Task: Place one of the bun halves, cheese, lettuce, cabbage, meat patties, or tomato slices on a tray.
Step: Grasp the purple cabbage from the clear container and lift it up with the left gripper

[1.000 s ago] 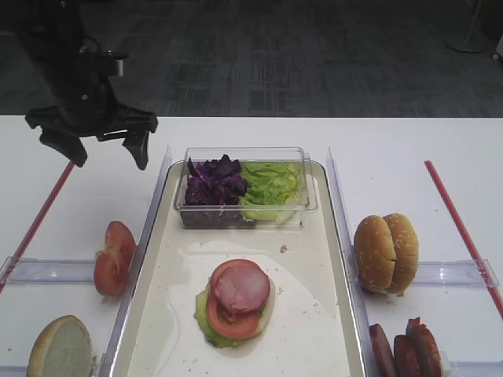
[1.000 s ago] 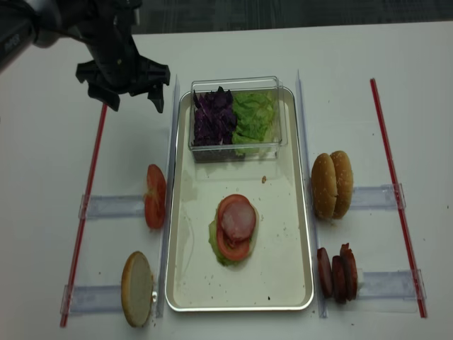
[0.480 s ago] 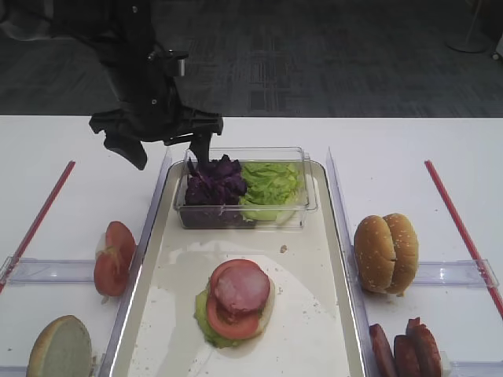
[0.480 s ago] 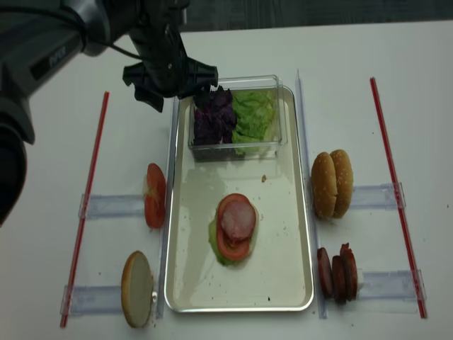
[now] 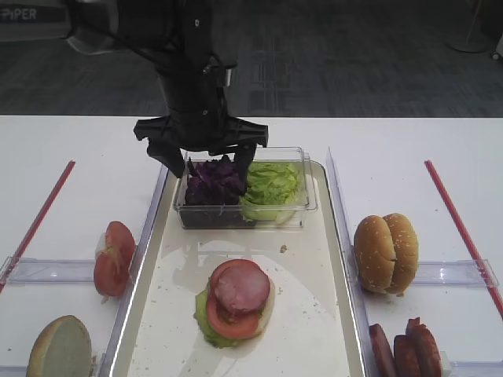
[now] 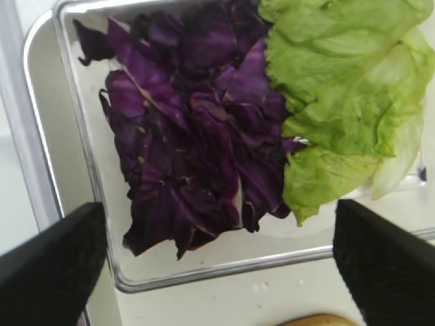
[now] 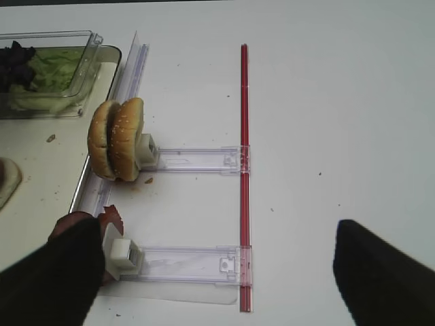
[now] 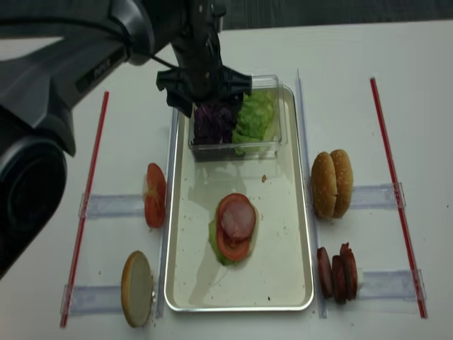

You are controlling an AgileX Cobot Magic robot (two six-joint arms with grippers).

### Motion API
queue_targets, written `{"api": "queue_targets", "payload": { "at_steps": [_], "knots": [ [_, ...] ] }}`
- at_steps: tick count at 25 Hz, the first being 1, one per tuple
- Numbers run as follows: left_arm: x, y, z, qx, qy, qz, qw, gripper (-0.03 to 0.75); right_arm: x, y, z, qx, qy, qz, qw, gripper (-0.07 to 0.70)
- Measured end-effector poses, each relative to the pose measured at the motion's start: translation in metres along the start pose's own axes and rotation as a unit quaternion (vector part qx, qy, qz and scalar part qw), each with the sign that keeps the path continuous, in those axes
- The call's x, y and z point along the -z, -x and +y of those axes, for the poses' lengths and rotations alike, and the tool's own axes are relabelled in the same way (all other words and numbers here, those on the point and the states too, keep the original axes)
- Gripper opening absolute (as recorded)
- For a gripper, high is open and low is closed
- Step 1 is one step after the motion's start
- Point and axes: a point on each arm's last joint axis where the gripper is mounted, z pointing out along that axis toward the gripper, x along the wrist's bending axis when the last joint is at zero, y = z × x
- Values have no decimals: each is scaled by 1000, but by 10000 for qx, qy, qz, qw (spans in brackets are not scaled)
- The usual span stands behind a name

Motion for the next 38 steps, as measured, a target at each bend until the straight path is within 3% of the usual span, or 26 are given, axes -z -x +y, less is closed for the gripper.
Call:
{"api": "queue_targets", "payload": {
  "at_steps": [16, 22, 27, 38],
  "knots": [
    [-27, 8, 0, -8, -79, 160, 9998, 573, 0, 0, 0, 11, -10, 0, 10000, 692],
    [-29, 7, 5, -78, 143, 224, 9996, 518, 0, 0, 0, 11, -10, 0, 10000, 692],
    [-32, 4, 8, -3, 215, 241, 9995, 479, 0, 0, 0, 11, -10, 0, 10000, 692],
    [-50, 1, 10, 66, 95, 269, 9996, 472, 0, 0, 0, 11, -10, 0, 10000, 692]
  ]
}}
